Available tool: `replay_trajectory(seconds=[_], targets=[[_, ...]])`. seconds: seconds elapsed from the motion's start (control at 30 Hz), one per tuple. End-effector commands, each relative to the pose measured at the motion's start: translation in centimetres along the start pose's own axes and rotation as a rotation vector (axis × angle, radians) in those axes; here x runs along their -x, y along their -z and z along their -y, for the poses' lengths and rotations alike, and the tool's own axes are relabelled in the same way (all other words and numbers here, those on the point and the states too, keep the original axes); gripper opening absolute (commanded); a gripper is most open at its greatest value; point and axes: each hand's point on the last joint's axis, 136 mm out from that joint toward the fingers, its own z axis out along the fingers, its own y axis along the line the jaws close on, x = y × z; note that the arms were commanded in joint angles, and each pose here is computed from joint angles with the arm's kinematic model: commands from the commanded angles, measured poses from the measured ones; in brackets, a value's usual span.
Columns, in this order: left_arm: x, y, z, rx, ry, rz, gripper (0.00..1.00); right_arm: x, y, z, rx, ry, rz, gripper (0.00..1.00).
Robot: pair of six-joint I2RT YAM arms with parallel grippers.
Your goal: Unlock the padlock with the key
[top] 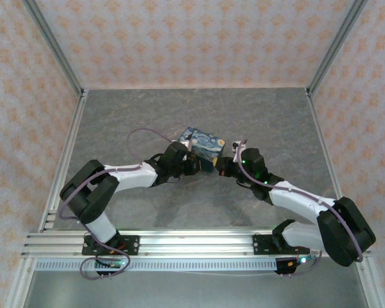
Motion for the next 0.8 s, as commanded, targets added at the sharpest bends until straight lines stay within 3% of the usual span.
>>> replay_trajectory(seconds=[0.0, 0.77], targets=[[1.5, 0.5, 1.3, -0.033, 0.037, 0.023, 0.26, -0.3, 0.3, 0.6, -0.02, 0.041, 0.004, 0.0], [2.9, 1.2, 3.1, -0.091, 0.231, 0.017, 0.26, -3.9, -2.8, -0.6, 0.055, 0.14, -0.031, 0.0]])
